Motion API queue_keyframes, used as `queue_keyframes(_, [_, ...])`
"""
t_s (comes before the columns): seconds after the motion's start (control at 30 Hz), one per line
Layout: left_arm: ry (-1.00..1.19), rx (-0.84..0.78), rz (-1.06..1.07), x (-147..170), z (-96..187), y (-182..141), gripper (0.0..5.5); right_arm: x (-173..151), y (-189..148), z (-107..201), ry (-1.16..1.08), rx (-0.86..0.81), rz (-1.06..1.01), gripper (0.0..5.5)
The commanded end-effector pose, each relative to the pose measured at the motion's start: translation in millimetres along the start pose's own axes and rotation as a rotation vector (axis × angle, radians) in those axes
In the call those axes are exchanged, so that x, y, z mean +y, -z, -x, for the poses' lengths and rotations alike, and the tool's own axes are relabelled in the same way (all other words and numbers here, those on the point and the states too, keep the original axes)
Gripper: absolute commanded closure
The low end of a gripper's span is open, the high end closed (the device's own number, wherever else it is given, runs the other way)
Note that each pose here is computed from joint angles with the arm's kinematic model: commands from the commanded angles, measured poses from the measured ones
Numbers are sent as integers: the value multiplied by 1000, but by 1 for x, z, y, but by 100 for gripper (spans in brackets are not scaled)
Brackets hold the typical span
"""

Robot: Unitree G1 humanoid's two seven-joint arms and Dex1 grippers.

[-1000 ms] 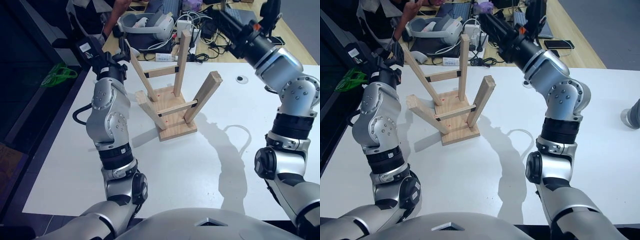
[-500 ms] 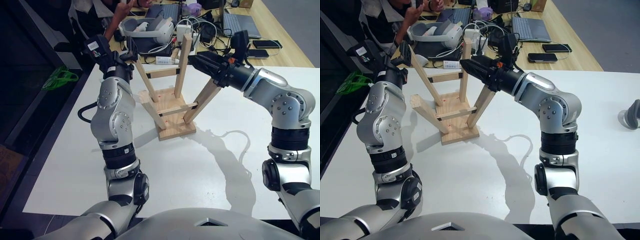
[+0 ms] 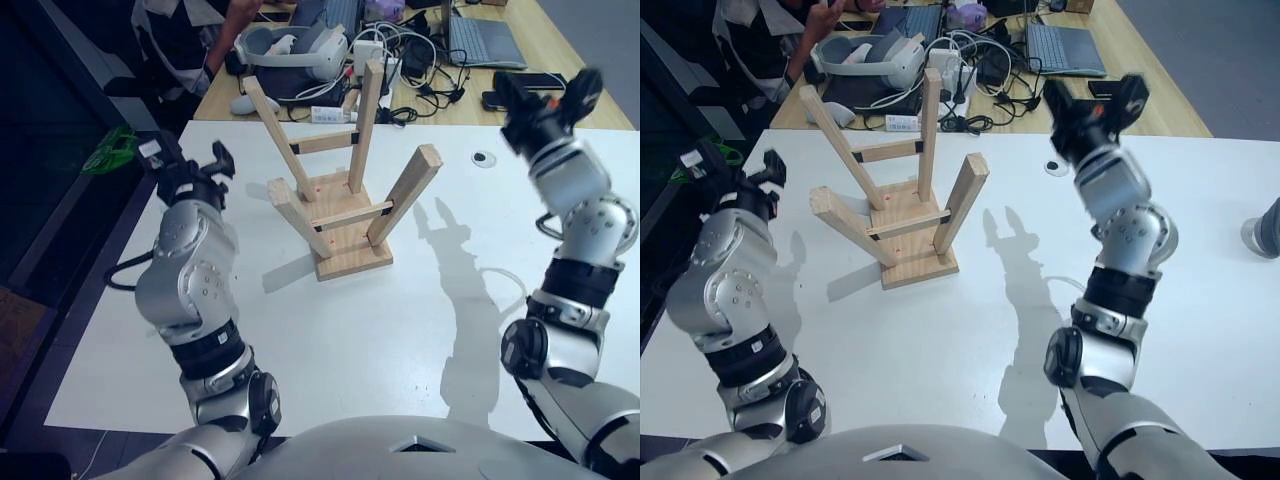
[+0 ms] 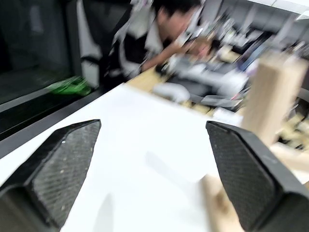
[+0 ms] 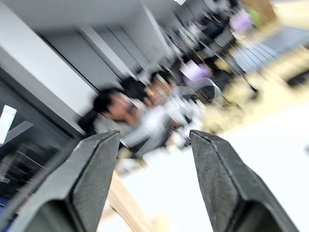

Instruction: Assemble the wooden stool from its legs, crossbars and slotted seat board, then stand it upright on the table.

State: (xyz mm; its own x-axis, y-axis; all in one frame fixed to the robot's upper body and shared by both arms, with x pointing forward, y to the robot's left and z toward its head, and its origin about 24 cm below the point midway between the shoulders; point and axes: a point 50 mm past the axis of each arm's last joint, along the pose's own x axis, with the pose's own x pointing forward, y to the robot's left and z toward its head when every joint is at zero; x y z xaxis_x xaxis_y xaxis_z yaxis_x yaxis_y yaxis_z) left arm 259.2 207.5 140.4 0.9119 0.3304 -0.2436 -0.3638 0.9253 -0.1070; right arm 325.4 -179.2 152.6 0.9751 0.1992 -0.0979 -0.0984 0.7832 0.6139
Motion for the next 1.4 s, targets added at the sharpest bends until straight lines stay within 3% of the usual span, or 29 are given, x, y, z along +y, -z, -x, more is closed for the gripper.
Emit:
queue_keyframes(0.03, [89, 186, -95, -14, 24, 22, 145, 5, 46, 13, 77, 144, 83, 282])
queue_keyframes(0.2, [128, 244, -158, -22, 28, 19, 145, 12, 61, 10, 87, 219, 213, 282])
queue_keyframes(0.33, [194, 269, -153, -45, 17, 16, 145, 61, 91, 10, -234, 443, 153, 282])
queue_keyframes(0.47, [342, 272, -118, -86, 16, 11, 145, 96, 95, 4, -389, 483, 97, 282])
queue_keyframes(0.83, [224, 319, -84, -55, -5, 23, 145, 56, 81, -7, -195, 428, 157, 282])
queue_keyframes(1.0, [109, 326, -118, -13, -14, 30, 145, 7, 64, -10, 60, 357, 254, 282])
queue_keyframes(1.1, [70, 320, -146, 5, -14, 28, 145, -7, 58, -5, 151, 325, 316, 282])
queue_keyframes(1.23, [101, 293, -141, -4, -16, 20, 145, 9, 64, -2, 111, 325, 313, 282])
queue_keyframes(1.4, [338, 331, -128, -56, 11, 22, 145, 56, 72, -2, -128, 371, 234, 282])
